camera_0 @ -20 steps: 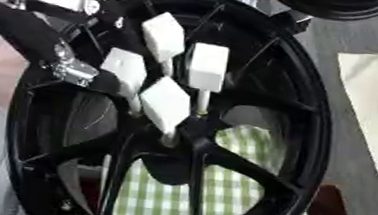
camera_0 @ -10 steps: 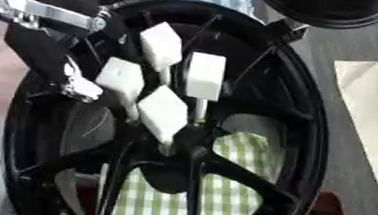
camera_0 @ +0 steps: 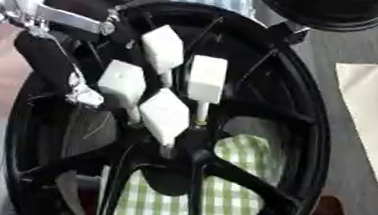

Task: Pull the pin out of the wheel hub.

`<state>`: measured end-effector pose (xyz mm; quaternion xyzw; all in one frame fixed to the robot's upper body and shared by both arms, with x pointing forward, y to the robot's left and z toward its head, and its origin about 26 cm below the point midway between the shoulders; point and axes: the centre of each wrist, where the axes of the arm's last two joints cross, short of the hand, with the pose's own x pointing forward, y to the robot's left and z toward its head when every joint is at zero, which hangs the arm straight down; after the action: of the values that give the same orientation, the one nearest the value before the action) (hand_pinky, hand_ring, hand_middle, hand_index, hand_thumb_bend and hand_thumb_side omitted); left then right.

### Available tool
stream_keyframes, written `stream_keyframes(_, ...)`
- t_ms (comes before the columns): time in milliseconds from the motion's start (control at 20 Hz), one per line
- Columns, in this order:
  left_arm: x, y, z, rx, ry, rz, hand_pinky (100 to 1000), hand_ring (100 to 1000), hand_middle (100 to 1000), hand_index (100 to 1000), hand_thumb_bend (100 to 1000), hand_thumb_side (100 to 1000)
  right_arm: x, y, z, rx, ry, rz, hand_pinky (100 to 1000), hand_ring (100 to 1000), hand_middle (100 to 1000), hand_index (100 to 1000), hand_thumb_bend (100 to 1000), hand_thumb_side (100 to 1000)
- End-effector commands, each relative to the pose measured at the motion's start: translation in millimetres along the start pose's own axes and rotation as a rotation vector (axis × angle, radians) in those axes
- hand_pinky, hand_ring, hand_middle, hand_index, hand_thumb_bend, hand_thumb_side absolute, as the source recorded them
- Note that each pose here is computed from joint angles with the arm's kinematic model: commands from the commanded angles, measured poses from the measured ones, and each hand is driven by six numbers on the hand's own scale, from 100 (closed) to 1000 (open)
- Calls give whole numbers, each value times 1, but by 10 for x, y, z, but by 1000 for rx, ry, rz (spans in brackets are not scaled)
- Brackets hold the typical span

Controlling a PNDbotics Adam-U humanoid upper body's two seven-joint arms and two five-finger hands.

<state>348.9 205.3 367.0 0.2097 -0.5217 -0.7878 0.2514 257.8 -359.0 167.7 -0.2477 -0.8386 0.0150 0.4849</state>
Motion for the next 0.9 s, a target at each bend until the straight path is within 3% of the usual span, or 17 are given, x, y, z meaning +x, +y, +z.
stream_keyframes(50, 8, 76, 59, 17, 2, -18, 830, 734, 608, 748, 268, 354, 62, -21, -19, -2, -20, -3, 816, 540, 608, 659, 100, 757)
stream_keyframes(250, -11, 60, 37, 12, -9, 12, 804, 644, 488, 620, 124, 232, 59, -25, -16, -11, -19, -5, 816, 540, 607, 659, 100, 756)
stream_keyframes(350, -16, 58, 39, 14, -21, 36, 785, 596, 423, 544, 100, 178, 57, -26, -14, -14, -18, -5, 816, 540, 607, 659, 100, 756)
stream_keyframes(550, -16, 90, 115, 58, -41, 89, 743, 509, 292, 416, 100, 224, 53, -29, -9, -23, -15, -7, 816, 539, 607, 659, 100, 756)
stream_keyframes(850, 11, 218, 344, 216, -49, 172, 723, 454, 203, 328, 100, 245, 48, -38, -4, -34, -13, -7, 816, 539, 607, 657, 100, 754)
stream_keyframes(900, 21, 249, 392, 248, -51, 181, 723, 453, 202, 325, 100, 329, 48, -42, -4, -36, -14, -6, 816, 539, 607, 657, 100, 757)
